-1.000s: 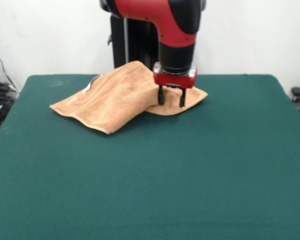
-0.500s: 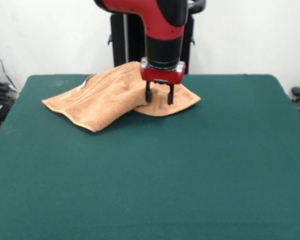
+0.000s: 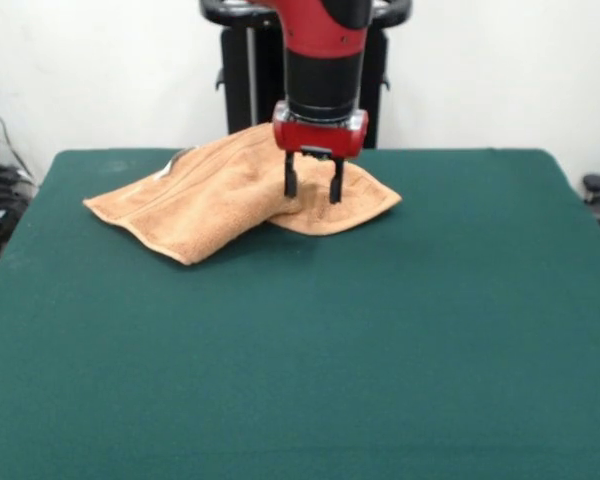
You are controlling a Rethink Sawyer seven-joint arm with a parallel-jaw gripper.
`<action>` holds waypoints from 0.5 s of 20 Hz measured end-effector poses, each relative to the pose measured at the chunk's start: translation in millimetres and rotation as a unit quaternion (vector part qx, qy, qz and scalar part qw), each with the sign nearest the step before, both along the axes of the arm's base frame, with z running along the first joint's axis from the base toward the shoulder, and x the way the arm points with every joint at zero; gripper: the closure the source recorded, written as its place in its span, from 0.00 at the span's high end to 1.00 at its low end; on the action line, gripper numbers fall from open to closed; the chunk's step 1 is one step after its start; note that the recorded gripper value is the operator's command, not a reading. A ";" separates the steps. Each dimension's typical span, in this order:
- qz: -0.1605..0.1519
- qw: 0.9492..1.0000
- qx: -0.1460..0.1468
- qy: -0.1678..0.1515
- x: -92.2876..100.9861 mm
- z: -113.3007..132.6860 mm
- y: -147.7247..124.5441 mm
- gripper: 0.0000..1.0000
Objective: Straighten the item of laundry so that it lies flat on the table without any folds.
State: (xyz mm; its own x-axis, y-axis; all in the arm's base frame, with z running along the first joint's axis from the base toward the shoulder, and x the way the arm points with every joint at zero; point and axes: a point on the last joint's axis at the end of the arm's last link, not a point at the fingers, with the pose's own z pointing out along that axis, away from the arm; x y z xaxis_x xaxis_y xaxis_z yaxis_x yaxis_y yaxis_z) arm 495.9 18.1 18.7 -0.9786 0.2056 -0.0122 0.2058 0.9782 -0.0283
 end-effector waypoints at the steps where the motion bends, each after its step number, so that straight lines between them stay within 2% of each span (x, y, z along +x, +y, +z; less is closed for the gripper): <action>1: 0.000 1.000 -0.001 -0.002 2.1 4.1 -0.6 1.00; 10: -0.006 1.000 -0.002 -0.005 11.4 42.5 -8.1 1.00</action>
State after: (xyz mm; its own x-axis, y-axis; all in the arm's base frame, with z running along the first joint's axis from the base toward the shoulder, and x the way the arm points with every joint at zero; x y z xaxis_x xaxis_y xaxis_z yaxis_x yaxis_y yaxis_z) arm 507.3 10.0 61.2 -0.9758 0.2175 -0.0231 0.2182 0.9755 -0.0298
